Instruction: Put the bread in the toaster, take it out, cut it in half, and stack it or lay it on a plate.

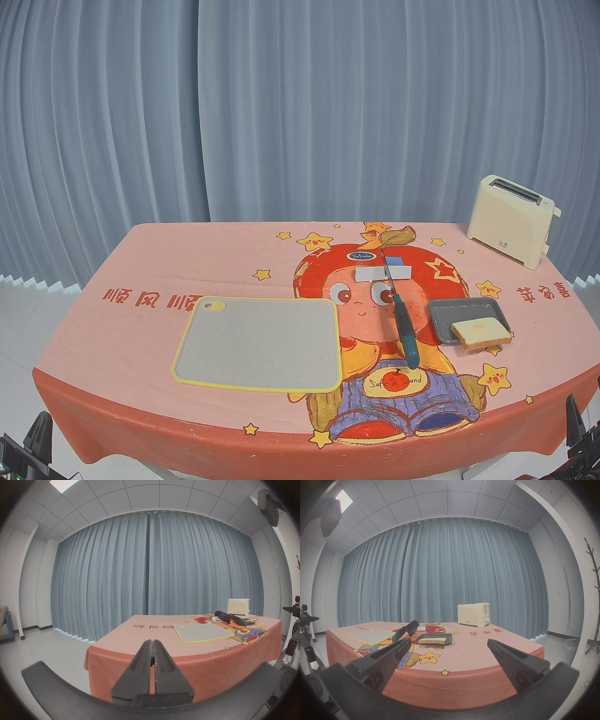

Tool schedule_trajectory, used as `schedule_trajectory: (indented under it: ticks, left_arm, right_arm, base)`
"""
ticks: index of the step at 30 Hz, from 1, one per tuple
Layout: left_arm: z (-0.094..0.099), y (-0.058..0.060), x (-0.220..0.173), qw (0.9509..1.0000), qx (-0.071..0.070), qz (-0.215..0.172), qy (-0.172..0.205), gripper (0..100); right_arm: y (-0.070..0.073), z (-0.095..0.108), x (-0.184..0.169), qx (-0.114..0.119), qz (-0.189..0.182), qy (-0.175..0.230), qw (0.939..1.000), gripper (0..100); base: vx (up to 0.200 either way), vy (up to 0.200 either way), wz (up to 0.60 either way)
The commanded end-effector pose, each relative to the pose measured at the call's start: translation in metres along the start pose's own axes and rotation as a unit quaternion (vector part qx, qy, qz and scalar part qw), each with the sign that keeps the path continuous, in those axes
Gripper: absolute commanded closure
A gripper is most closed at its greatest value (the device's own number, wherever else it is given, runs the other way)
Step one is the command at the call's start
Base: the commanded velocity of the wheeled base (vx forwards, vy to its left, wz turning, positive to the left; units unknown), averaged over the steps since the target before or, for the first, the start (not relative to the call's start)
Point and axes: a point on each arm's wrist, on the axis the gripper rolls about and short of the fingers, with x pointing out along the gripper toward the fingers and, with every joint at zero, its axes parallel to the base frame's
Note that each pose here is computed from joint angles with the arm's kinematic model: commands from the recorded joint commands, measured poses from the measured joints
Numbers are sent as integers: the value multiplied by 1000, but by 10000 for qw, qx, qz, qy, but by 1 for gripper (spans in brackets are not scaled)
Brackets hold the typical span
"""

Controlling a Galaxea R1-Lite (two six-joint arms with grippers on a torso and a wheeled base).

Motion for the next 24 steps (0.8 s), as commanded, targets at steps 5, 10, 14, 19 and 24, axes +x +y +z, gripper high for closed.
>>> schedule_trajectory:
  ticks: [5, 10, 14, 19, 24]
  left_arm:
    - [-5, 0, 1, 10000, -2, 4, 95, 100]
    - [-5, 0, 1, 10000, -2, 4, 95, 100]
    - [-5, 0, 1, 10000, -2, 4, 95, 100]
    - [-5, 0, 1, 10000, -2, 4, 95, 100]
    - [-5, 0, 1, 10000, -2, 4, 95, 100]
  right_arm:
    - [0, -5, 0, 2, 2, 6, 10000, 0]
    - [0, -5, 0, 2, 2, 6, 10000, 0]
    - [0, -5, 0, 2, 2, 6, 10000, 0]
    - [0, -5, 0, -6, 2, 6, 10000, 0]
    - [0, -5, 0, 2, 2, 6, 10000, 0]
  base:
    - [0, 0, 0]
    - [0, 0, 0]
    - [0, 0, 0]
    - [0, 0, 0]
    - [0, 0, 0]
